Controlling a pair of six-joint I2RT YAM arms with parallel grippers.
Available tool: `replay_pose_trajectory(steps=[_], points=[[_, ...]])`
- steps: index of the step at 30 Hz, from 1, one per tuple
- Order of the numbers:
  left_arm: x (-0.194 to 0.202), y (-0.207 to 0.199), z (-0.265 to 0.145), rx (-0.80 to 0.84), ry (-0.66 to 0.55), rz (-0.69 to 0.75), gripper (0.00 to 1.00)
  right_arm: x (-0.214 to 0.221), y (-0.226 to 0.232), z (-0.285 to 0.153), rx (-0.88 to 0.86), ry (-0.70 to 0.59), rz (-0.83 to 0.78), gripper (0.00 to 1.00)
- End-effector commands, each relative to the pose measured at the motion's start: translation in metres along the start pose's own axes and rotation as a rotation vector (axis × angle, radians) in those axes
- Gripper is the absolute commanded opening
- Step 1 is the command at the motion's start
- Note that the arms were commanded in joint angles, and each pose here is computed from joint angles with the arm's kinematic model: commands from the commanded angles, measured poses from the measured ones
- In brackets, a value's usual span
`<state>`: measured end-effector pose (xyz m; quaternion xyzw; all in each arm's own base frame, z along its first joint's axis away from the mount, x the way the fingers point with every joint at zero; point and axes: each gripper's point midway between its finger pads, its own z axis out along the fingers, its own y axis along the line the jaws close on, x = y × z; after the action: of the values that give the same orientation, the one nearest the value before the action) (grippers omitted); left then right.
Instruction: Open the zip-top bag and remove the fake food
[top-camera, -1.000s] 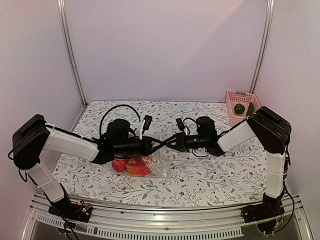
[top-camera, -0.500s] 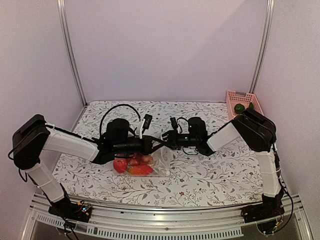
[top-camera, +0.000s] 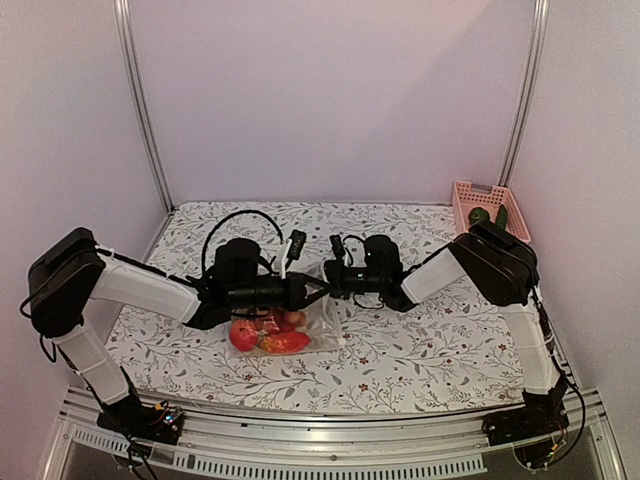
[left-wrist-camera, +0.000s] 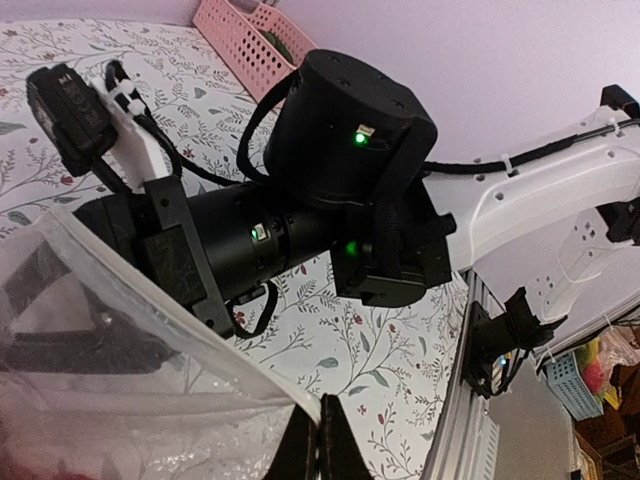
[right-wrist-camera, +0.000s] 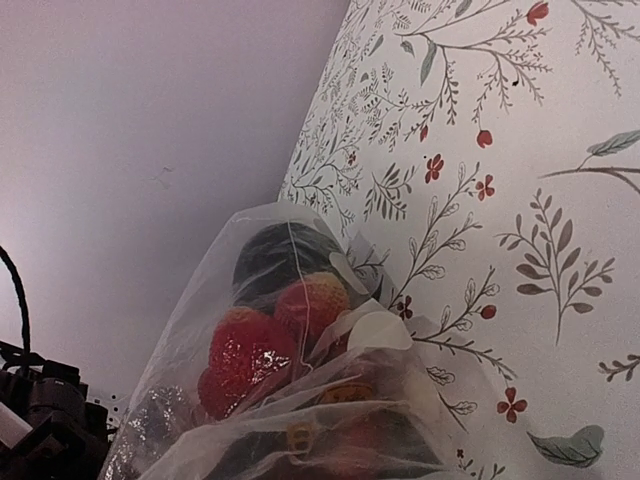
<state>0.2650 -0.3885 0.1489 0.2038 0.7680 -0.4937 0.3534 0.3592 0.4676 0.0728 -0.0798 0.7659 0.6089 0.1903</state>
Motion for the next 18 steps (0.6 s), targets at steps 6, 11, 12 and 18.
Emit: replay_pose_trajectory(steps=[6,11,12,18], points=[[0.003,-0.007,0.004,0.043,0.004,0.000,0.00,-0.001,-0.003,0.011,-0.014,-0.012,-0.008,0.23],[0.001,-0.006,0.002,0.033,-0.006,0.000,0.00,0.004,0.001,0.010,-0.024,0.002,-0.014,0.02],[0.000,-0.005,0.001,0.028,-0.011,0.000,0.00,0.005,0.004,0.009,-0.026,0.004,-0.019,0.00],[-0.007,0.006,-0.005,-0.022,-0.046,-0.016,0.00,0.021,0.023,-0.011,-0.038,-0.009,-0.066,0.00]])
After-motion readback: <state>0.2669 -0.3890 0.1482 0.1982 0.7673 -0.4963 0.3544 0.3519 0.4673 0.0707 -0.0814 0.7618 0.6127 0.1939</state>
